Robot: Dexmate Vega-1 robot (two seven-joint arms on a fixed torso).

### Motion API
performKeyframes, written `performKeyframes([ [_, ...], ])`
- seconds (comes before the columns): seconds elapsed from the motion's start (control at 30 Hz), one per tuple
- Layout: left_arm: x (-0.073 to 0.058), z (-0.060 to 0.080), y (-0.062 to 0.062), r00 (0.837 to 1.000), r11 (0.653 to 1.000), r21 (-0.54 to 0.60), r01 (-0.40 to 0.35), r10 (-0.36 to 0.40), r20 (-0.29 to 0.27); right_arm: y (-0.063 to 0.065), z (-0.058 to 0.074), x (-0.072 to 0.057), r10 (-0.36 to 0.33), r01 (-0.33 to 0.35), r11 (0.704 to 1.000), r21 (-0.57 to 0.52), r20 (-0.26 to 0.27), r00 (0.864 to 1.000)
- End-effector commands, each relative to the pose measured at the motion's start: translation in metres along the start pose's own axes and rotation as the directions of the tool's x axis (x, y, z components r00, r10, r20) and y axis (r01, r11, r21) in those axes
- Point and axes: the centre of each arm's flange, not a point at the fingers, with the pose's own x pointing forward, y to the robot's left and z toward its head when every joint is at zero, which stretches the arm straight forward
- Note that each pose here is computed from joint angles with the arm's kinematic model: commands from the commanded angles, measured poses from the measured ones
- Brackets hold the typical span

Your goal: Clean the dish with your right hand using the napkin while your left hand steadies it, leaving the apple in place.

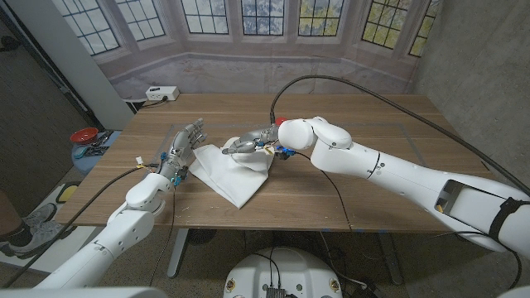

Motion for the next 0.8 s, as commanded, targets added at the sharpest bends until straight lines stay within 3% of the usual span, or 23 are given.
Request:
performKeyframes([
  [0.03, 0.004, 0.002, -0.001, 1.000, 1.000, -0.002, 0.030, -0.030, 0.000, -0.003, -0.002, -0.004, -0.083, 0.083, 0.996, 0.025, -0.008, 0.997],
  [0.37, 0.008, -0.002, -0.006, 0.998, 0.998, -0.010, 0.061, -0.061, -0.016, -0.006, -0.006, -0.006, -0.127, 0.128, 0.991, 0.038, -0.029, 0.991],
  [0.8, 0.008, -0.008, -0.017, 0.999, 0.999, -0.034, 0.025, -0.026, -0.020, -0.021, -0.018, -0.004, -0.138, 0.138, 0.990, 0.040, -0.009, 0.990],
])
